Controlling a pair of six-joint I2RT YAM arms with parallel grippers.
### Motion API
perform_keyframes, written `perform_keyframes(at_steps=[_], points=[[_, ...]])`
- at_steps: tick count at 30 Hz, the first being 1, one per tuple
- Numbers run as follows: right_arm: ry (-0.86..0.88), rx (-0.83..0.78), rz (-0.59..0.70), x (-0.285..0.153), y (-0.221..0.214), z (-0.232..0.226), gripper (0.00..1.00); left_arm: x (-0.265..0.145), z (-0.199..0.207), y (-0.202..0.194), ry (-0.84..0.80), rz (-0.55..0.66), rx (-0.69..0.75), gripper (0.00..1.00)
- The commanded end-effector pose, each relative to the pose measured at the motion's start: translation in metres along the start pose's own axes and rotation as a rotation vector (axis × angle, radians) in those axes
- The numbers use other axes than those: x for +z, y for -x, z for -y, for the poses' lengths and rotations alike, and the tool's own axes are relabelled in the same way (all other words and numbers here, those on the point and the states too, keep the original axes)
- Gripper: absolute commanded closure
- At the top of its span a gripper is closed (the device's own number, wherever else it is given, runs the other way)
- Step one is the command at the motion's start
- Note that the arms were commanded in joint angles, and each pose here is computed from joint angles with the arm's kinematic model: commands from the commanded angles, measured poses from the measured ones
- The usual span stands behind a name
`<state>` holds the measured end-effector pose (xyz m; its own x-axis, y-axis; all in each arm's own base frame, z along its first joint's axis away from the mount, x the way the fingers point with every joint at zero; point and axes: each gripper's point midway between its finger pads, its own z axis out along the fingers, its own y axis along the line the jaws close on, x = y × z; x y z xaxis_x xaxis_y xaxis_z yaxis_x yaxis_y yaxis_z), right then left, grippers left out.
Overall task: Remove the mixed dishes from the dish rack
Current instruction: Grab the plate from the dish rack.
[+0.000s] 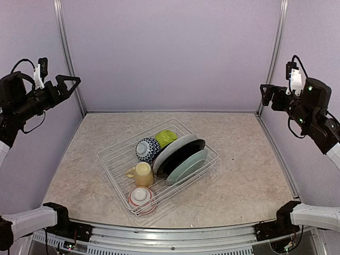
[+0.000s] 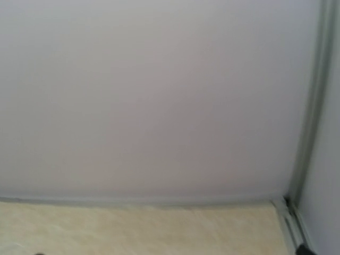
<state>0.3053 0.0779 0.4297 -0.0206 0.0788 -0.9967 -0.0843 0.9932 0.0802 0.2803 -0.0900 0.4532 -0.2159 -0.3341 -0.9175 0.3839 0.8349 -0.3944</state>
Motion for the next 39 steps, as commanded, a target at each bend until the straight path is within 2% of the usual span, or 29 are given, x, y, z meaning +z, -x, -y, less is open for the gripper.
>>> perform_keyframes(at_steps=[1, 8, 15, 21, 25, 30, 34, 39], points=[[-0.067, 0.031, -0.131, 0.006, -0.040, 0.025, 0.00, 0.011, -0.006, -0.035, -0.044, -0.120, -0.097, 0.01], [-0.137, 0.053, -0.266, 0.011, -0.083, 0.050, 0.00, 0.036, 0.004, -0.091, -0.129, -0.307, -0.185, 0.01], [-0.159, 0.087, -0.345, 0.006, -0.113, 0.059, 0.00, 0.061, 0.044, -0.158, -0.264, -0.534, -0.204, 0.01], [-0.033, 0.106, -0.354, 0.002, -0.120, 0.040, 0.00, 0.076, 0.102, -0.221, -0.421, -0.753, -0.171, 0.18], [0.018, 0.109, -0.382, 0.004, -0.126, 0.032, 0.00, 0.087, 0.138, -0.263, -0.501, -0.874, -0.122, 0.34], [0.045, 0.113, -0.409, 0.006, -0.135, 0.027, 0.00, 0.104, 0.161, -0.286, -0.558, -0.923, -0.062, 0.47], [0.083, 0.121, -0.419, 0.005, -0.138, 0.020, 0.00, 0.114, 0.171, -0.290, -0.606, -0.929, -0.036, 0.56], [0.083, 0.121, -0.407, 0.004, -0.136, 0.021, 0.00, 0.130, 0.172, -0.299, -0.581, -0.945, 0.037, 0.65]])
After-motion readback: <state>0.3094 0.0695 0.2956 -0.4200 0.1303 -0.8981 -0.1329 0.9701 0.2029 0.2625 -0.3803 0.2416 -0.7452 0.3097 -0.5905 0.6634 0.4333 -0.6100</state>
